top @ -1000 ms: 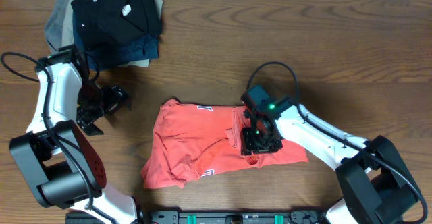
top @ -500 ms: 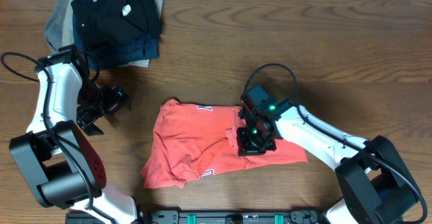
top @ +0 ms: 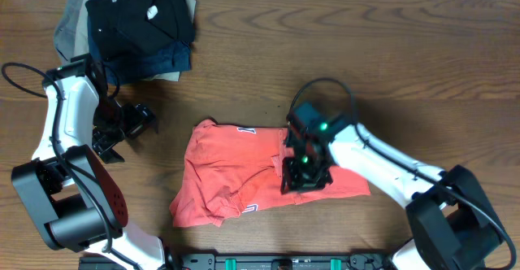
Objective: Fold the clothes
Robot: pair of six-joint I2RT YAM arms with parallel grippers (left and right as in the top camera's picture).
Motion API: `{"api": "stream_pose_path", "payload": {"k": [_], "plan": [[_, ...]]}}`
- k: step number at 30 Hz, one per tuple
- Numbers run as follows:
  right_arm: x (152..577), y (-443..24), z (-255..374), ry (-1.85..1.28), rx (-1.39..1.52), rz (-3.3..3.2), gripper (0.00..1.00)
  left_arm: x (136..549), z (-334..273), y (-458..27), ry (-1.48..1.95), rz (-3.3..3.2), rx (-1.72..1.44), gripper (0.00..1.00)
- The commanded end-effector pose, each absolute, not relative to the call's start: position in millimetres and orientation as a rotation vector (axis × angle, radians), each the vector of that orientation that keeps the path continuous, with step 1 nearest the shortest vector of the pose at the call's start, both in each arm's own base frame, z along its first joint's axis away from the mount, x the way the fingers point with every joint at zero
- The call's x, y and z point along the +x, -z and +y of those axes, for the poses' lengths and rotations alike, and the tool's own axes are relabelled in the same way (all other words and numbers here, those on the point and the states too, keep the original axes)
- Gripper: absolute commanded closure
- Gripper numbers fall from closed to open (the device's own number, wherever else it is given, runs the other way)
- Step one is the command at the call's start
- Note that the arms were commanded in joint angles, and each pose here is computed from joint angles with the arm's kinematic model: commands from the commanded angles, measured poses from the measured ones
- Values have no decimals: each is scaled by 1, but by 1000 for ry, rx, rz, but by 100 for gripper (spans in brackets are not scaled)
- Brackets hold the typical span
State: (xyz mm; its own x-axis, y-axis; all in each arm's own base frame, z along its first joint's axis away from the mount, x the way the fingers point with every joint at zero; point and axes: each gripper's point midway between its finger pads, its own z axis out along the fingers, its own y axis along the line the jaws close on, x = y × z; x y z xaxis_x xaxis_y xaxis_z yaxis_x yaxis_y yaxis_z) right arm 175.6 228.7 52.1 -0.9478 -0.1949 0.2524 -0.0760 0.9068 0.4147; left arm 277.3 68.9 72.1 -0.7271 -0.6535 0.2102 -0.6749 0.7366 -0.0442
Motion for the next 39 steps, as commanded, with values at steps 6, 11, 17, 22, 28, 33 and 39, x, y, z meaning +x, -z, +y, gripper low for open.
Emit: {"api": "stream_pose_path", "payload": {"k": [6, 11, 17, 22, 28, 33, 39], "plan": [[267, -103, 150, 292, 44, -3051, 1, 275, 65, -74, -204, -2776, 1012, 2], [312, -113, 82, 154, -241, -3171, 1, 275, 33, -73, -462, -2780, 840, 2], [326, -113, 3, 70, -597, -3160, 1, 250, 6, -52, -461, -2717, 729, 2], [321, -112, -35, 80, -789, -3106, 1, 242, -17, -26, -461, -2752, 602, 2], [318, -112, -42, 112, -841, -3083, 1, 235, -40, -6, -574, -2753, 562, 2], [319, -112, -41, 112, -837, -3086, 1, 219, -42, 4, -569, -2722, 557, 2], [319, -112, -42, 112, -838, -3085, 1, 199, -62, 9, -663, -2682, 444, 2]]}}
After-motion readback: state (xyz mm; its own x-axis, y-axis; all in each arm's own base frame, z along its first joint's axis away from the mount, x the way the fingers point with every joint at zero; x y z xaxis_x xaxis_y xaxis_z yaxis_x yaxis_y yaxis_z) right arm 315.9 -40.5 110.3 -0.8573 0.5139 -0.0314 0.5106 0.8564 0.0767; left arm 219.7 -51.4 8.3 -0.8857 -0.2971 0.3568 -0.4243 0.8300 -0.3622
